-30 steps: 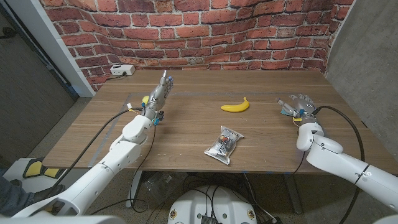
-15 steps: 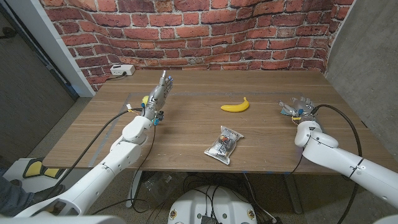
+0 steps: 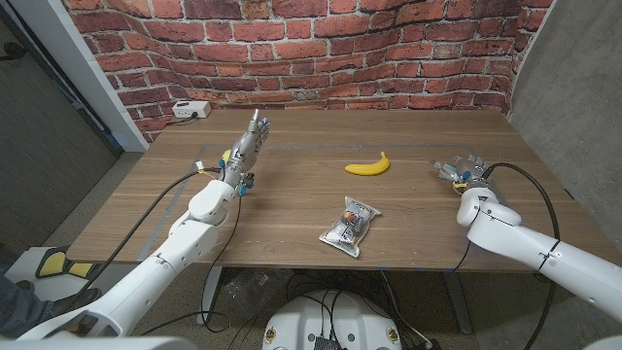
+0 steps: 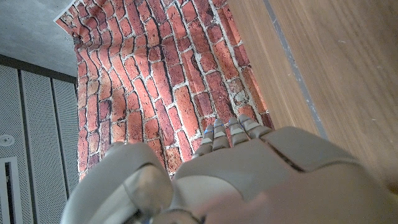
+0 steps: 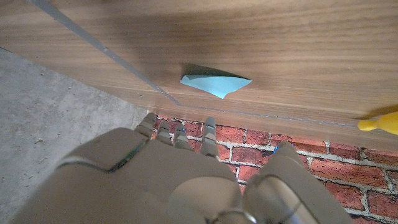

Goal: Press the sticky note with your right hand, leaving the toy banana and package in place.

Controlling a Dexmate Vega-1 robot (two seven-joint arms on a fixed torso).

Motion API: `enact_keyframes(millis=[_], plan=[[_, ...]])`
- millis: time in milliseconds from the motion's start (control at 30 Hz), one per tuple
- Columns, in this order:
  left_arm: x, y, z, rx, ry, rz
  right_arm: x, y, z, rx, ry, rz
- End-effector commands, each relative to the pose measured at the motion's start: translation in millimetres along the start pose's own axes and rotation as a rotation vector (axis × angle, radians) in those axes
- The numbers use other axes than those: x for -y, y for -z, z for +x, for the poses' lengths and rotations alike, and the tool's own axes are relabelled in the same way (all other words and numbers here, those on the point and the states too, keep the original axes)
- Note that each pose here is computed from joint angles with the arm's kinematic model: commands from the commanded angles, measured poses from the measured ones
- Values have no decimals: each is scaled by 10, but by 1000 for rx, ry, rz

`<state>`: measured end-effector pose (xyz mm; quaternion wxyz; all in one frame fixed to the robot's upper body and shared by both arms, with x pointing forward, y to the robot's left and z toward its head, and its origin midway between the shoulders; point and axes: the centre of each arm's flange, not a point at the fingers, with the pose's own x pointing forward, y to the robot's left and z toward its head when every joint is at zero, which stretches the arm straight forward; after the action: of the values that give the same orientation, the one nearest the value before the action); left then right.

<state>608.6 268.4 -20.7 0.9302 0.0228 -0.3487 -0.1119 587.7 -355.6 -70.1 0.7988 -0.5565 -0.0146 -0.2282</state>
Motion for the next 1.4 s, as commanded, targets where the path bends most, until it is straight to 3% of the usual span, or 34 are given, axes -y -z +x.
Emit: enact_keyframes(millis=[33, 567, 1400], plan=[[14, 31, -34, -2, -10, -22, -56, -3, 57, -26, -21, -11], [1, 12, -94, 3, -31, -28, -104, 87, 157, -58, -64, -8], [-24, 31, -82, -8, -51, -36, -164, 51, 230, -74, -81, -46]])
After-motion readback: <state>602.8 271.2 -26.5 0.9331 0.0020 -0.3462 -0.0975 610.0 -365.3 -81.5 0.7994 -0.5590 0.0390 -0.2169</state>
